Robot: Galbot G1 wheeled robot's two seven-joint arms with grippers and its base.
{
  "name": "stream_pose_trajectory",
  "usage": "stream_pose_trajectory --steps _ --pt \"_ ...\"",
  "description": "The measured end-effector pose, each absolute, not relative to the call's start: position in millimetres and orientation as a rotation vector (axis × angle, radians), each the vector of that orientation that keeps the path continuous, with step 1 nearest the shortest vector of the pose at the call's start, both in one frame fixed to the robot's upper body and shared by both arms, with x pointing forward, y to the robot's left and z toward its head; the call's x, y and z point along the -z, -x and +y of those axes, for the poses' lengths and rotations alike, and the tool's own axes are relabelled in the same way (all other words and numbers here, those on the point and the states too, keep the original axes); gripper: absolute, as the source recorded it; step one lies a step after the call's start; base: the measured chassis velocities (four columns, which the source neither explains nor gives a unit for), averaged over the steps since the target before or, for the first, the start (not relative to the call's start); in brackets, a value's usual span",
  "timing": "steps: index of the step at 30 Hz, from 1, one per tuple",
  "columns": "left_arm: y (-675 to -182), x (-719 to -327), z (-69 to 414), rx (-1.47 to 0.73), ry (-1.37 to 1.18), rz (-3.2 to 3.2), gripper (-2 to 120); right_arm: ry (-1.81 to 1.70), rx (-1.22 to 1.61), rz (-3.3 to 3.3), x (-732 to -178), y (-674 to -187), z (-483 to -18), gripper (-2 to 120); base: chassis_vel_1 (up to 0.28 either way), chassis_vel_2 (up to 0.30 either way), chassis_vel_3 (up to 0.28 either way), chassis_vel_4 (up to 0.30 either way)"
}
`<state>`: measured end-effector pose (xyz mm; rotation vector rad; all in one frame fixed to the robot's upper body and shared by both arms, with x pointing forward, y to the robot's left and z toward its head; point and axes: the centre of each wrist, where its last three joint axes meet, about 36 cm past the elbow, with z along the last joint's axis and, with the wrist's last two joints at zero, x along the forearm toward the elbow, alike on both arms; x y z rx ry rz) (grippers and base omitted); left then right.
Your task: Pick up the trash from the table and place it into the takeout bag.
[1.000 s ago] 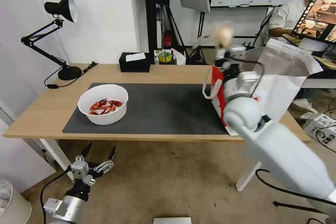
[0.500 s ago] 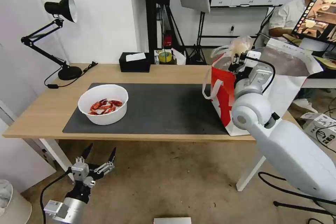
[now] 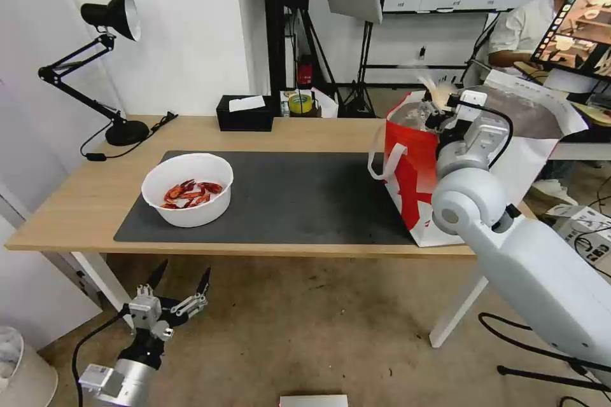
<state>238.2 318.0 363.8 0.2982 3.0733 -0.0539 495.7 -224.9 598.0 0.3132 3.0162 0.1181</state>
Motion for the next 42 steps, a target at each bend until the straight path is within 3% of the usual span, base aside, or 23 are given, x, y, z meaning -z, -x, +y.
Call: stream_pose_trajectory --steps 4,12,20,27,40,42 --pt "-238.6 -365.5 318.3 0.050 -0.301 3.071 100 -0.302 -0.119 3.015 -598.5 -495.2 -225.1 100 0.000 0.000 0.000 0.000" --pt "-238.8 -367.5 318.2 0.050 -0.300 3.068 100 -0.234 -0.118 3.001 -602.1 -490.8 -224.5 100 0.000 0.000 0.000 0.000" --pt "-241.1 -368.5 318.6 0.054 -0.297 3.062 100 0.314 -0.157 2.866 -594.3 -466.8 -230.5 100 0.000 0.000 0.000 0.000" --pt "-243.0 -367.5 319.3 0.059 -0.292 3.056 100 0.843 -0.107 2.772 -557.3 -428.2 -240.8 100 0.000 0.000 0.000 0.000" --pt "-239.3 -366.5 321.2 0.063 -0.258 3.044 100 0.956 0.018 2.746 -507.6 -393.9 -267.6 100 0.000 0.000 0.000 0.000" --pt "-238.4 -366.0 320.7 0.067 -0.254 3.044 100 0.936 0.055 2.812 -469.7 -370.0 -279.5 100 0.000 0.000 0.000 0.000"
